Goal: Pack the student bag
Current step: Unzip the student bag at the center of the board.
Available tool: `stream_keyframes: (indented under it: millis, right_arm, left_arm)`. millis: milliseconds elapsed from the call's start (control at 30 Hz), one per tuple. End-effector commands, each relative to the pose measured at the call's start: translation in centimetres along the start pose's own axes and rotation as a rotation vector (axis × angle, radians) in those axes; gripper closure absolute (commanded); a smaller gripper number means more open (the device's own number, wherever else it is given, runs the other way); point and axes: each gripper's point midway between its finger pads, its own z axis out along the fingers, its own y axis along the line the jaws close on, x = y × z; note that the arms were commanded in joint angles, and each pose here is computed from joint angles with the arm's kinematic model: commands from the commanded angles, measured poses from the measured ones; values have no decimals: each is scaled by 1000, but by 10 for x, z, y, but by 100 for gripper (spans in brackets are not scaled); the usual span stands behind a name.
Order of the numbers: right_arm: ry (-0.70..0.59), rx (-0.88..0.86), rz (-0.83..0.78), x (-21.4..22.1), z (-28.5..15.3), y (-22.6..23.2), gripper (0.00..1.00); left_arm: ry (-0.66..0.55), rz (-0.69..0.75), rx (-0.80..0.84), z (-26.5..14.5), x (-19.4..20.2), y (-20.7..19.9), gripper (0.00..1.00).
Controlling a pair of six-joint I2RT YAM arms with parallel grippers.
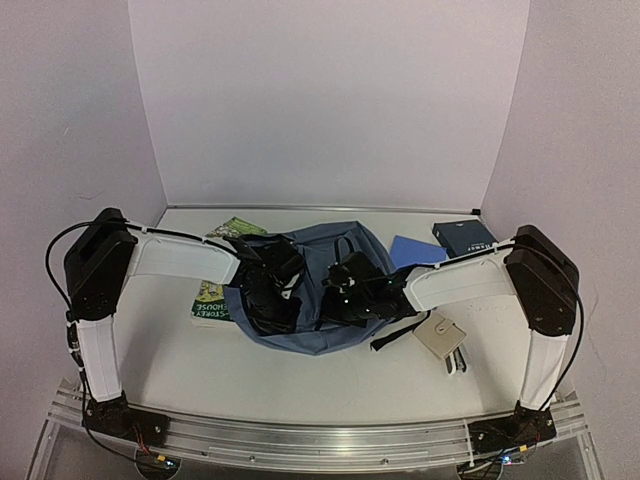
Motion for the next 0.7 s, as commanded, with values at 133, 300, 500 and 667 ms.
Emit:
stream_keyframes:
  millis: [133,300,500,667]
  right_arm:
    - [-40,41,13,-3,4,-11,100]
    - [-92,61,22,-12,-8,-17,100]
    - [-189,96,22,-31,-30,-23,100]
    - [-192,112,23,-30,-31,-27,100]
  left_arm:
    - [35,13,-68,4,11,4,93]
    - [-93,-6,-111,-24,-5,10,100]
    - [-363,-75,-109,-88,-34,17,100]
    - [-437,-108,-150,-114,-47,24,100]
